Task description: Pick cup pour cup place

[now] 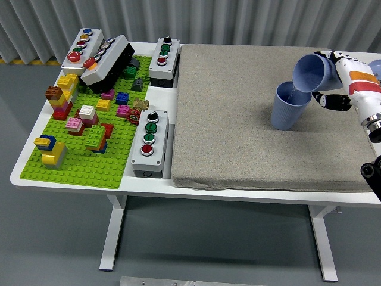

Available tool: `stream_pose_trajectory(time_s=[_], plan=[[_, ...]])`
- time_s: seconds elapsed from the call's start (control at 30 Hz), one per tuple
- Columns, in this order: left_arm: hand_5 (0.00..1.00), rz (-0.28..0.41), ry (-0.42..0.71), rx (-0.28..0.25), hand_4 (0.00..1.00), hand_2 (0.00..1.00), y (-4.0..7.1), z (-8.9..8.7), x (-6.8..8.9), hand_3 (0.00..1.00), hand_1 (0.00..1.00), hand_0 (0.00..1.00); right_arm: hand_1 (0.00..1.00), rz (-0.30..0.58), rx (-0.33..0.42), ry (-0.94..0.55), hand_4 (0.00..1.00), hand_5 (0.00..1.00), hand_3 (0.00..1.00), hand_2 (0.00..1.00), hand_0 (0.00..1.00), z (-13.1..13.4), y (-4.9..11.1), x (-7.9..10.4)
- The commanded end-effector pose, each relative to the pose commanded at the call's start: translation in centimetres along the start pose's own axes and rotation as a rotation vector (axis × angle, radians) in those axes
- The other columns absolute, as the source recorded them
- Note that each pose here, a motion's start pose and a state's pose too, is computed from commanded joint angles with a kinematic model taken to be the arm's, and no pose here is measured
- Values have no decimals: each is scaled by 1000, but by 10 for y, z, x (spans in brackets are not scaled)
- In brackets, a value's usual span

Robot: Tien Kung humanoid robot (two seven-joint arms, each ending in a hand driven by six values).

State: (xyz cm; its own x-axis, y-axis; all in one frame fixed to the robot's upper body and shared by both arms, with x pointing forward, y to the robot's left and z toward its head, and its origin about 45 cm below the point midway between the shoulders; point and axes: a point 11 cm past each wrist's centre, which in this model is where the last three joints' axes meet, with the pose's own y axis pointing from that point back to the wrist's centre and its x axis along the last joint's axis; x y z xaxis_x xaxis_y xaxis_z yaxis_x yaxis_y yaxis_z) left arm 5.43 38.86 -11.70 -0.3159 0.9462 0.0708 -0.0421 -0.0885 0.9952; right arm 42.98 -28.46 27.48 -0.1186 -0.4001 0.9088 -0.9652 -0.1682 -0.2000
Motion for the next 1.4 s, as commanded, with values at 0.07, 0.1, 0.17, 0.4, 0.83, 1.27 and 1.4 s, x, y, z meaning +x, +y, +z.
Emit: stream_pose_trajectory(time_s=[0.07,0.1,0.17,0.4,0.83,1.27,1.4], plan=[[885,0,0,0,640,910,0,0,0,797,836,862,601,-2,-1,2,712,80,556,489,765,1,0,0],[885,0,0,0,640,910,0,0,0,797,836,862,601,-4,0,3,712,80,556,489,765,1,0,-1],[885,-1,0,-1,640,910,0,1,0,797,836,862,601,-6,0,8,712,81,557,489,768,2,0,-1],[884,-1,-2,-3,639,910,0,2,-1,796,836,862,602,-9,1,18,711,84,553,489,768,4,0,0],[884,0,-2,-4,639,910,0,3,0,797,836,862,603,-28,6,40,710,83,551,489,772,7,-1,-2],[884,2,-3,-3,641,910,0,2,1,796,836,863,604,-39,11,73,702,73,548,489,775,10,-3,-2],[884,2,-3,-2,642,909,0,1,1,797,836,862,605,-43,15,79,698,72,546,490,779,10,-3,-4]])
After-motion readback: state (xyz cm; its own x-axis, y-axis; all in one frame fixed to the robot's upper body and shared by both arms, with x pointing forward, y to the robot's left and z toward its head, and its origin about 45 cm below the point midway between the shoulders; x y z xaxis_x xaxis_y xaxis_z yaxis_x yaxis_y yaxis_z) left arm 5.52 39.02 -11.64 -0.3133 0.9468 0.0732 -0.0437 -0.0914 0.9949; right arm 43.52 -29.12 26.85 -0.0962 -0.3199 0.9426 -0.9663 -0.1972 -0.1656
